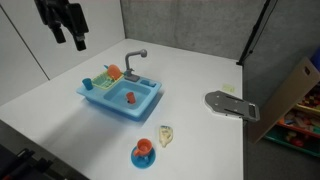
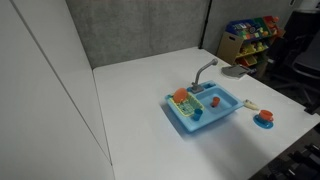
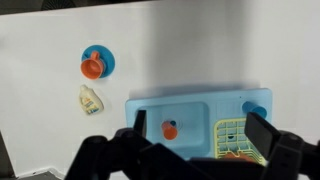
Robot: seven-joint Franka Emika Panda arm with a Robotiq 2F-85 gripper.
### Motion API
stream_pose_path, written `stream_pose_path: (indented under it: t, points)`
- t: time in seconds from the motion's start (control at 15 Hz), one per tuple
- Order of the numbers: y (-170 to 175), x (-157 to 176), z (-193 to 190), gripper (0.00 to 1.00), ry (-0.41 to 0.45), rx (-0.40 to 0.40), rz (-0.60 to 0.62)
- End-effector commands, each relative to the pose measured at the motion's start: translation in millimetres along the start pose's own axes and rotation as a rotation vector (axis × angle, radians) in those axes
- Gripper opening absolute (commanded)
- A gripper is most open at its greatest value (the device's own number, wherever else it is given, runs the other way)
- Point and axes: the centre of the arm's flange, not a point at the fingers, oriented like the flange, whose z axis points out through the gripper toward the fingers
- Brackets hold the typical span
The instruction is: Remove the orange cup from the sink and put it on the table
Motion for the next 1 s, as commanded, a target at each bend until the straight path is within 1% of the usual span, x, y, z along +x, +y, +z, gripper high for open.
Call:
stream_pose_path:
  t: [0.0,0.33,0.47,0.53,0.6,0.93]
  points:
    - [-18,34,-4,1.0,-0.008,0.007,0.05]
    - [-29,64,10,1.0,-0.005,-0.02,0.119]
    - [-29,72,15,1.0,-0.017,-0.025,0.13]
    - [-28,72,16,1.0,-0.024,-0.025,0.131]
    - [-26,58,20,1.0,-0.023,-0.012,0.109]
    - [-26,60,26,1.0,-0.033,-0.014,0.109]
